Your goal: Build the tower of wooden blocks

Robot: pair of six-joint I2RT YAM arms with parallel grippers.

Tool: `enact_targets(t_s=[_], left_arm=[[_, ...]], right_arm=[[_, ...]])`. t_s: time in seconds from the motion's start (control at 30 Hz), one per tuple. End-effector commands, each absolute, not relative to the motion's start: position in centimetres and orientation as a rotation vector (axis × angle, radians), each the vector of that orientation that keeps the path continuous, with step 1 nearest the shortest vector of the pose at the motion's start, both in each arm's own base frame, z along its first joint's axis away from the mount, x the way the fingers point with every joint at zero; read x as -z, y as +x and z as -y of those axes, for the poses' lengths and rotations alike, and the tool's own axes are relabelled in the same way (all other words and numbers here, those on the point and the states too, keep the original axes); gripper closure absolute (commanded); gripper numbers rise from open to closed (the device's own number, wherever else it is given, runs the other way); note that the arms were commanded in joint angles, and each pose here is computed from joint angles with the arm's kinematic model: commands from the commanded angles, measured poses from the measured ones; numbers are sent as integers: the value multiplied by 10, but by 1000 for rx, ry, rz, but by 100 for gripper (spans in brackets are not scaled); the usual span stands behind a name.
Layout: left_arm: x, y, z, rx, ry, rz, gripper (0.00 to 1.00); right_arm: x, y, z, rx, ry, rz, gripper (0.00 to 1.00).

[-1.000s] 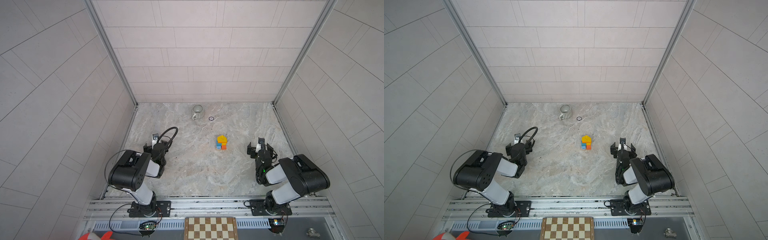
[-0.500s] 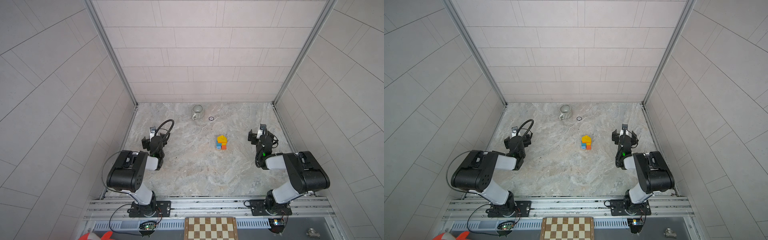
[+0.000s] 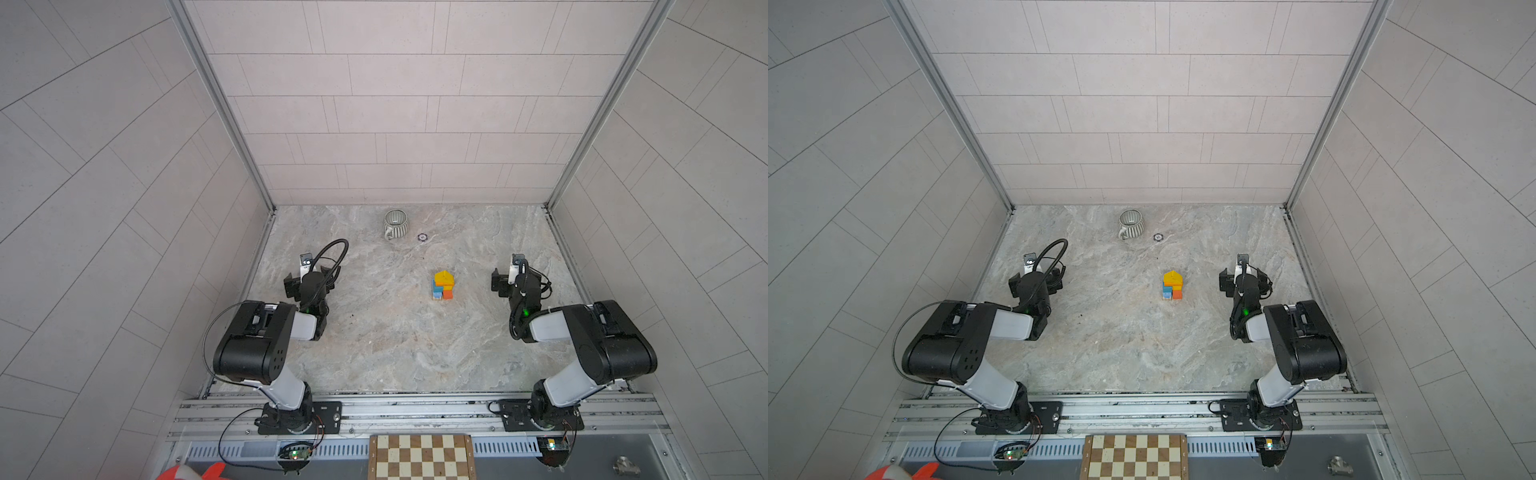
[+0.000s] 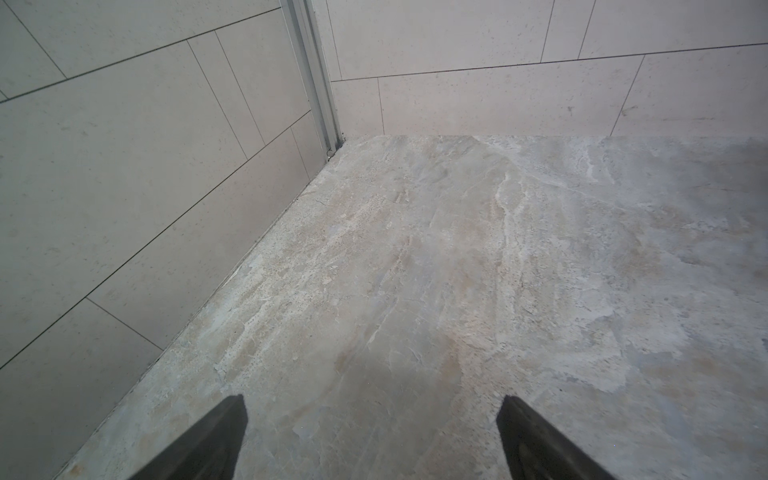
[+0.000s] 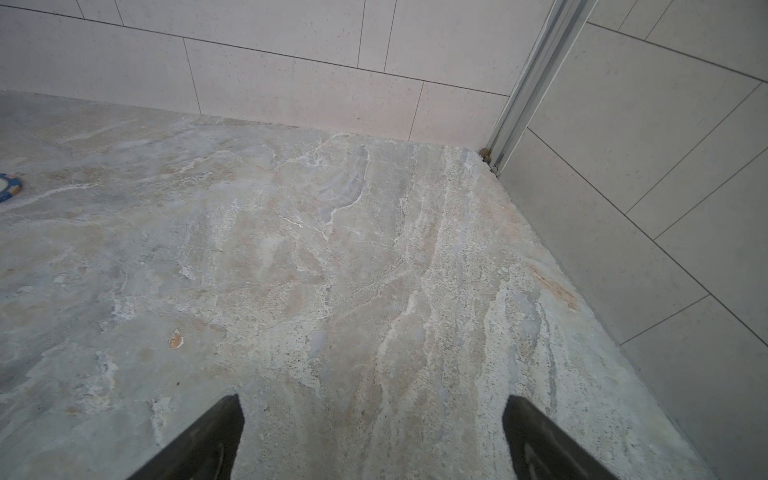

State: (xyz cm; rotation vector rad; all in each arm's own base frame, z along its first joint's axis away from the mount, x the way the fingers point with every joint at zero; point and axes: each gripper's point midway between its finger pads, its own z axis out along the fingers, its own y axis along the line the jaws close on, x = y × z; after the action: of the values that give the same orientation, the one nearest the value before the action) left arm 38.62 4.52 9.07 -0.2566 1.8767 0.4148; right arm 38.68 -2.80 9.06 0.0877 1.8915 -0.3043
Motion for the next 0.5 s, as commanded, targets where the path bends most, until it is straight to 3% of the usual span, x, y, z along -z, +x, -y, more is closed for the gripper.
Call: enact_targets(t_s=[0.0,0.47], left_arm=[[-94,386,-45,-400,-273,-1867,0],[-96,385,-42,-410,-256,-1855,0]], right_arm=[[-93,390,25,304,69,-1881,1],[-93,390,26,306,68,-1881,1]])
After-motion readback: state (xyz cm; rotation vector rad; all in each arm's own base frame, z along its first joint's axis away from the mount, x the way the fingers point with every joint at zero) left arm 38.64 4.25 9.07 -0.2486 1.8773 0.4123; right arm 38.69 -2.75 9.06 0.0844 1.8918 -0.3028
